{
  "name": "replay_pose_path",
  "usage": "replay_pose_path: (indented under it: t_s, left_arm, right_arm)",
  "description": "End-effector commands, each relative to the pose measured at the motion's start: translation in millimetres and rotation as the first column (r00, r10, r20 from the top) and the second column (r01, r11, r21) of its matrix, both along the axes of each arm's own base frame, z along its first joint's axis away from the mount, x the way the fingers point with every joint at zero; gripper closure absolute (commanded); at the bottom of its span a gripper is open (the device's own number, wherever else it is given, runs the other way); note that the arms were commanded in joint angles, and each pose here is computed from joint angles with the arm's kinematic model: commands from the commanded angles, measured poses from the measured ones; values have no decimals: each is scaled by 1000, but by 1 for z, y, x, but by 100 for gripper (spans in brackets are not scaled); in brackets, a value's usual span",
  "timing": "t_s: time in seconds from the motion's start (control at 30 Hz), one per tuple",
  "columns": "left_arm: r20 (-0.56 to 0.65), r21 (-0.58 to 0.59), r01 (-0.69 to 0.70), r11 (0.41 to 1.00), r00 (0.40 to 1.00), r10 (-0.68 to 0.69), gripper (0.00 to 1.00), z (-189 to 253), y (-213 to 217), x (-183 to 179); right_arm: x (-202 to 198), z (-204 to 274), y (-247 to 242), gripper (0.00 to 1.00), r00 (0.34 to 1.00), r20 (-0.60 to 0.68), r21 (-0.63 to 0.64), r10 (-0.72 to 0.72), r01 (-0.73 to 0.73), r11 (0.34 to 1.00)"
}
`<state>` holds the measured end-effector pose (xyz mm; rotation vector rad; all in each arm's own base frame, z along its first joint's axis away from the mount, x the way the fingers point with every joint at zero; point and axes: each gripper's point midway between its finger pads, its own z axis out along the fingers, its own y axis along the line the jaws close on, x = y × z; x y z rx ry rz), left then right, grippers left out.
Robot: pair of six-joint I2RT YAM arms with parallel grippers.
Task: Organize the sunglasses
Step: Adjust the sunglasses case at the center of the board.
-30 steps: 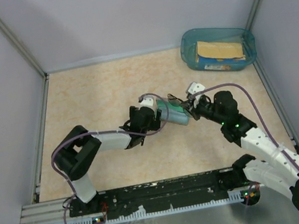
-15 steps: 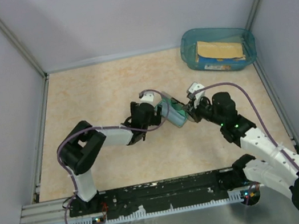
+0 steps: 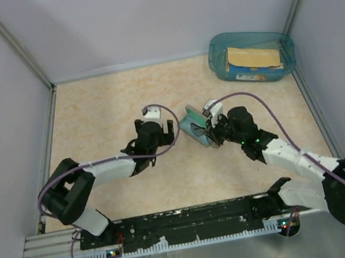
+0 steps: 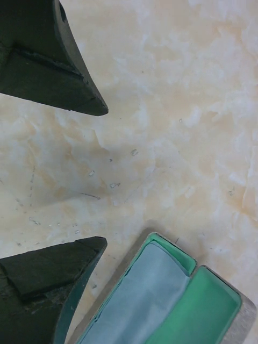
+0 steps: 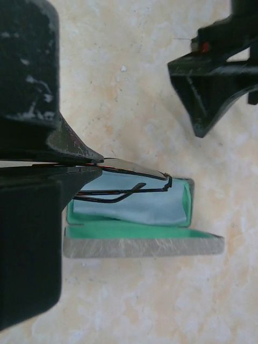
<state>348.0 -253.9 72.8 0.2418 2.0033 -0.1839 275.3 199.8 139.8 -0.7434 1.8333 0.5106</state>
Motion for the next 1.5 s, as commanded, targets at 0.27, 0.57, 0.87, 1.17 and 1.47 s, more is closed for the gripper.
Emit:
replay_pose_path:
  t_s: [0.27,0.57,0.87,1.17,1.47]
  left_arm:
    - [7,-89,-1,996,1000,2,0,25,25,-32]
    - [18,-106,11,994,1000,-9,0,30,27,-37]
    - [39,-120,6,993,999,-1,0,40,31,-39]
    - [37,-116,5,993,999,-1,0,38,31,-39]
    - [31,-112,6,994,1000,-2,0,37,30,-38]
  right_arm:
    - [34,24,38,100,995,99,22,-19,17,1000]
    - [51,16,46,100,991,129,-2,-26,26,1000]
    - [60,8,47,100,986,162,-26,-25,30,999]
    - [64,0,46,100,984,180,-39,-12,19,999]
    - [66,-11,47,100,986,164,-50,-5,13,999]
